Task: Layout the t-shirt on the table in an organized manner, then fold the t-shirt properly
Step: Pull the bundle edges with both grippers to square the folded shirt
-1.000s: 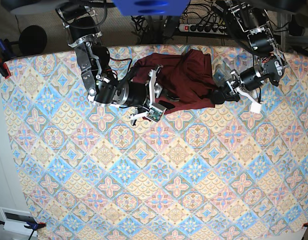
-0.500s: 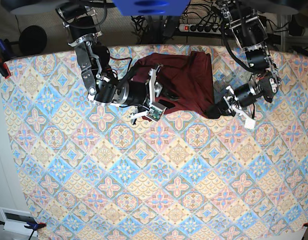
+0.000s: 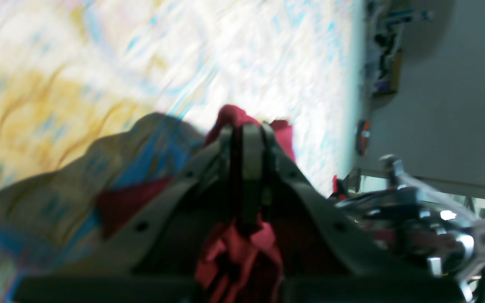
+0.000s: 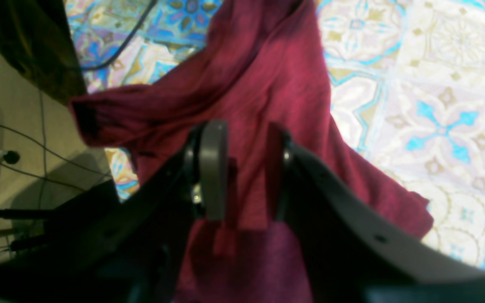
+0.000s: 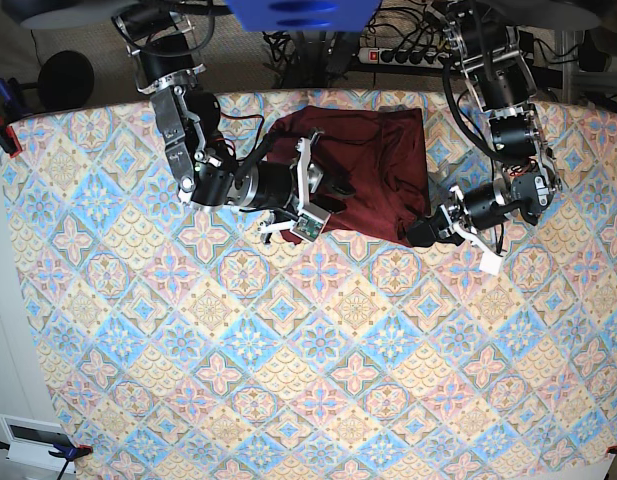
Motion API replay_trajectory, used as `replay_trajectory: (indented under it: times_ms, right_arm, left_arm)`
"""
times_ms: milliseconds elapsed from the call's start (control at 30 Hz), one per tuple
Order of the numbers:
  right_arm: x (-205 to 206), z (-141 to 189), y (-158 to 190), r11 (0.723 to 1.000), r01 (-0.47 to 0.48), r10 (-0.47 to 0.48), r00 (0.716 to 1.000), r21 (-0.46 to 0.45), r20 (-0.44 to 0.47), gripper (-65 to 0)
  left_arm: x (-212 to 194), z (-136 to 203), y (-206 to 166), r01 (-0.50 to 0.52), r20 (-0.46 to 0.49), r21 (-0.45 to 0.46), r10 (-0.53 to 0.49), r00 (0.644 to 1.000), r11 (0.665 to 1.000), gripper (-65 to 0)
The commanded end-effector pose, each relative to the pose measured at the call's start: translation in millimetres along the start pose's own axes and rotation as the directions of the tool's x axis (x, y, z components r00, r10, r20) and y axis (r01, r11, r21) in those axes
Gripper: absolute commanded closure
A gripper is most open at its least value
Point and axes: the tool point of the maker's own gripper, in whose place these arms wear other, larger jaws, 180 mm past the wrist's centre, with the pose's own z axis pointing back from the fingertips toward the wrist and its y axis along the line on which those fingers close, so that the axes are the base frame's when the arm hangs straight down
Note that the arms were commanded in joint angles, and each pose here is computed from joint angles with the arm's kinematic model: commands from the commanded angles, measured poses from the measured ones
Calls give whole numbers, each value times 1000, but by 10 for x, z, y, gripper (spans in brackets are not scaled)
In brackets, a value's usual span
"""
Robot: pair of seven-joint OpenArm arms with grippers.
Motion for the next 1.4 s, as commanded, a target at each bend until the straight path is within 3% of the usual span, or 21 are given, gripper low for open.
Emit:
replay_trajectory:
  times_ms: [0, 133, 233, 367, 433, 533, 767, 1100, 1367]
  right_arm:
    - [171, 32, -25, 1000, -20, 20, 998, -2, 54, -158]
    - [71, 5, -85, 999, -34, 35, 999, -27, 8, -158]
    - [25, 0, -117, 998, -47, 46, 999, -44, -17, -158]
    - [19, 0, -113, 998, -46, 45, 999, -43, -18, -158]
    - [11, -1, -113, 998, -46, 45, 999, -44, -20, -158]
    - [4, 6, -124, 998, -43, 42, 999, -48, -21, -158]
    - [-8, 13, -133, 998, -42, 41, 999, -52, -23, -158]
    - [-4, 15, -133, 998, -43, 42, 999, -52, -22, -158]
    - [9, 21, -126, 998, -46, 45, 999, -53, -19, -158]
  left_arm:
    - [159, 118, -33, 36, 31, -1, -36, 999, 999, -22]
    - [226, 270, 87, 54, 33, 47, -56, 998, 997, -97]
    - [308, 395, 144, 74, 36, 77, -77, 996, 994, -219]
    - [301, 470, 66, 51, 56, 7, -52, 997, 999, -312]
    - [222, 495, -24, 9, 62, -78, -5, 998, 997, -310]
    - [42, 533, -53, -20, 26, -119, 23, 999, 993, -288]
    - [-615, 624, -579, 199, -89, -143, -213, 973, 969, -219]
    - [-964, 700, -439, 252, -184, -47, -256, 949, 967, -207]
    - [-1270, 353, -382, 384, -355, -11, -362, 862, 923, -207]
